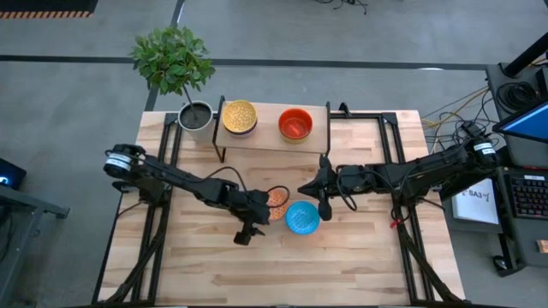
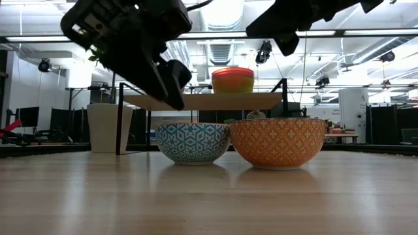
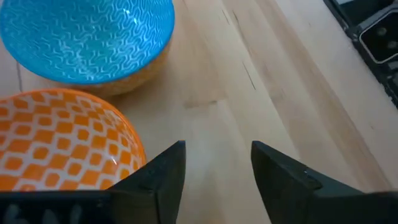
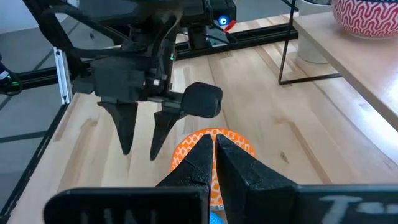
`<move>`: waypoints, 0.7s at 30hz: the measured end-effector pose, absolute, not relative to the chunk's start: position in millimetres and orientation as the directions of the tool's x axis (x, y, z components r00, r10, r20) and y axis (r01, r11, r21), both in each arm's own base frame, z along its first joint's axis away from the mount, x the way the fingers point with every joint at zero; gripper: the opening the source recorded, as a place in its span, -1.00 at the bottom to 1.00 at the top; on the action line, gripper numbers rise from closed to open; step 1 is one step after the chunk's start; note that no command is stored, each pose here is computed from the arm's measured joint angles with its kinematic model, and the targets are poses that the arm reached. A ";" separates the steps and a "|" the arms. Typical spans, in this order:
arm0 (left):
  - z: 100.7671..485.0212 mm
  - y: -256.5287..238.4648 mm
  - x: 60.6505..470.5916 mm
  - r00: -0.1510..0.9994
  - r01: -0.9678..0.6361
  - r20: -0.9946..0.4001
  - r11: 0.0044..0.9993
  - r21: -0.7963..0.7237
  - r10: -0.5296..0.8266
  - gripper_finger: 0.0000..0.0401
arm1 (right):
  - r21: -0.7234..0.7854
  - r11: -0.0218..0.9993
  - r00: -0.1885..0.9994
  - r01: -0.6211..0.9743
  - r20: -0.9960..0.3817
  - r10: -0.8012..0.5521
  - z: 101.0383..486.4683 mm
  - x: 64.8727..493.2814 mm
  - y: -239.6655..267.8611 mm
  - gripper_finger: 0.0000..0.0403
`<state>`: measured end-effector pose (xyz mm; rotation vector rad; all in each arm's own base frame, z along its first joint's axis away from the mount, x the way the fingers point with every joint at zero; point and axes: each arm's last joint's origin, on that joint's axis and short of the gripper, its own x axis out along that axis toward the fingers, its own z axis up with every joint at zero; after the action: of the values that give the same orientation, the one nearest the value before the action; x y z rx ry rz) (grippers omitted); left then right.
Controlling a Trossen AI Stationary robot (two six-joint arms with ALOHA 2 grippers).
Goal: Place and stack bowls onto a shelf
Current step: Stack the orange blue bowl into the yellow blue bowl on the shelf
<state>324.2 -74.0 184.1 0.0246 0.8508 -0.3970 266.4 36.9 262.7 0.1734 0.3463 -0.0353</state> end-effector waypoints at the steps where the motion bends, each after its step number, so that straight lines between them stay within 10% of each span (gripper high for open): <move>1: 186.1 -74.1 325.0 0.591 0.350 -0.736 0.927 -0.135 -0.330 -0.14 | 0.163 0.985 0.940 0.060 -0.341 -0.001 262.7 266.3 37.9 -0.96; 21: 138.9 -64.4 331.6 0.468 0.253 -0.881 0.966 0.055 -0.072 -0.19 | 0.170 0.985 0.937 0.034 -0.348 0.027 262.0 264.7 46.4 -0.96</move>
<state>331.6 -64.4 138.9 0.1873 1.0664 -0.2005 264.7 46.4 262.0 0.1748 0.3568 -0.0035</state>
